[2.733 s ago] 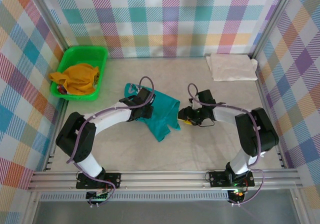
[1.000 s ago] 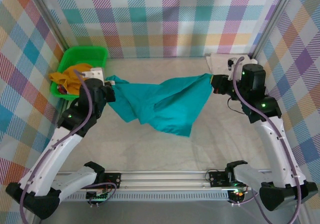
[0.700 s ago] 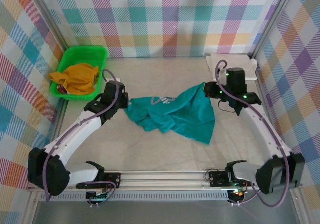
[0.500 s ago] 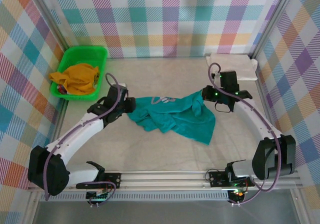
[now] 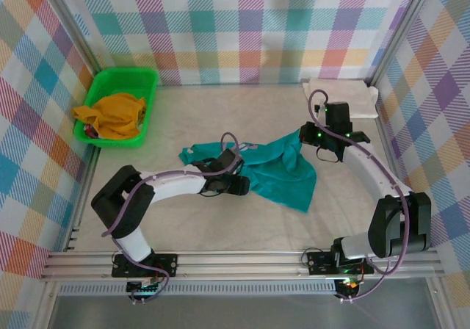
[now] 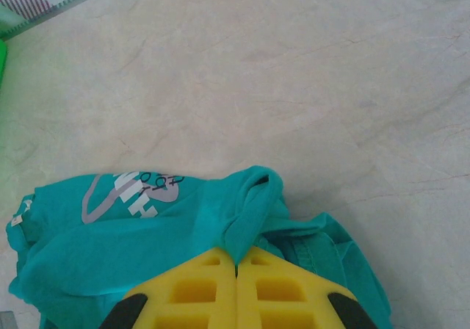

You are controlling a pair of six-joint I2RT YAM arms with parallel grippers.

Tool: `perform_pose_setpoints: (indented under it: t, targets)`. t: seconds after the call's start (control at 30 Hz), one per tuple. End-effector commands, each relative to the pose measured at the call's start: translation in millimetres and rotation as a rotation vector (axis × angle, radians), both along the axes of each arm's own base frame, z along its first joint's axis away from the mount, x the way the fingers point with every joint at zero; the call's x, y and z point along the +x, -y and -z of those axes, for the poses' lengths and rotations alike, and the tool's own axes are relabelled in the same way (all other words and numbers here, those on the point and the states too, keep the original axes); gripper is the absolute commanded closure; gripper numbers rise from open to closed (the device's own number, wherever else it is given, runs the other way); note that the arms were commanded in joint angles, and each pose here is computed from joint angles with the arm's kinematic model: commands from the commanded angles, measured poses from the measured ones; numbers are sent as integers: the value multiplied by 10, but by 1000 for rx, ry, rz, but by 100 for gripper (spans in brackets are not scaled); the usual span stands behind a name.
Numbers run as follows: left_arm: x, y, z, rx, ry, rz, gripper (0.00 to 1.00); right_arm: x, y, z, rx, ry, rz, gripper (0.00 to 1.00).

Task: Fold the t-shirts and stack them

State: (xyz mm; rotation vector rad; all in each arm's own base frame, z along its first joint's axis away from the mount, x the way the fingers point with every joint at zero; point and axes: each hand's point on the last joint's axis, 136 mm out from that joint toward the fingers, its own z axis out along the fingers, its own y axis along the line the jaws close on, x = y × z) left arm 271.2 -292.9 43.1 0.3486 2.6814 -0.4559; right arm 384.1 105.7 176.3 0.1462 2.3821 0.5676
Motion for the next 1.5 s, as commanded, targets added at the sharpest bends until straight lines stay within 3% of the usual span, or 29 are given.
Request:
perform_pose_setpoints:
  t: [0.0, 0.07, 0.13, 0.2, 0.37, 0.53, 0.57, 0.8, 0.83, 1.13, 1.3, 1.47]
  targets:
    - [26, 37, -41, 10, 9, -32, 31, 52, 26, -176, 15, 61, 14, 100]
    - [47, 14, -21, 16, 28, -44, 36, 50, 20, -166, 22, 63, 14, 100]
    - [90, 0, -8, 18, 61, -49, 50, 55, 1, -139, 34, 55, 9, 100]
    - [139, 18, -20, 19, 80, -52, 54, 57, -23, -127, 48, 47, 3, 100]
    - [71, 75, 40, 13, 26, -55, 38, 39, -19, -191, 53, 59, 3, 100]
    - [-30, -2, 184, 46, 1, -67, 40, 29, -12, -203, 53, 62, 4, 100]
    - [-32, 8, 198, 47, 1, -63, 44, 31, -16, -200, 56, 60, 4, 100]
    - [75, 2, 126, 68, 51, -82, 98, 50, -64, -199, 85, 48, -6, 100]
    - [92, -30, 75, 79, 64, -89, 100, 45, -57, -212, 81, 51, -4, 100]
    - [235, -594, -1165, 112, 292, -210, 100, -42, 86, -502, 24, 106, 36, 100]
    - [268, -1056, -1811, 140, 393, -274, 100, -161, 178, -854, -14, 179, 50, 100]
    - [348, -1467, -2613, 177, 601, -330, 100, -321, 217, -1338, -46, 290, 26, 100]
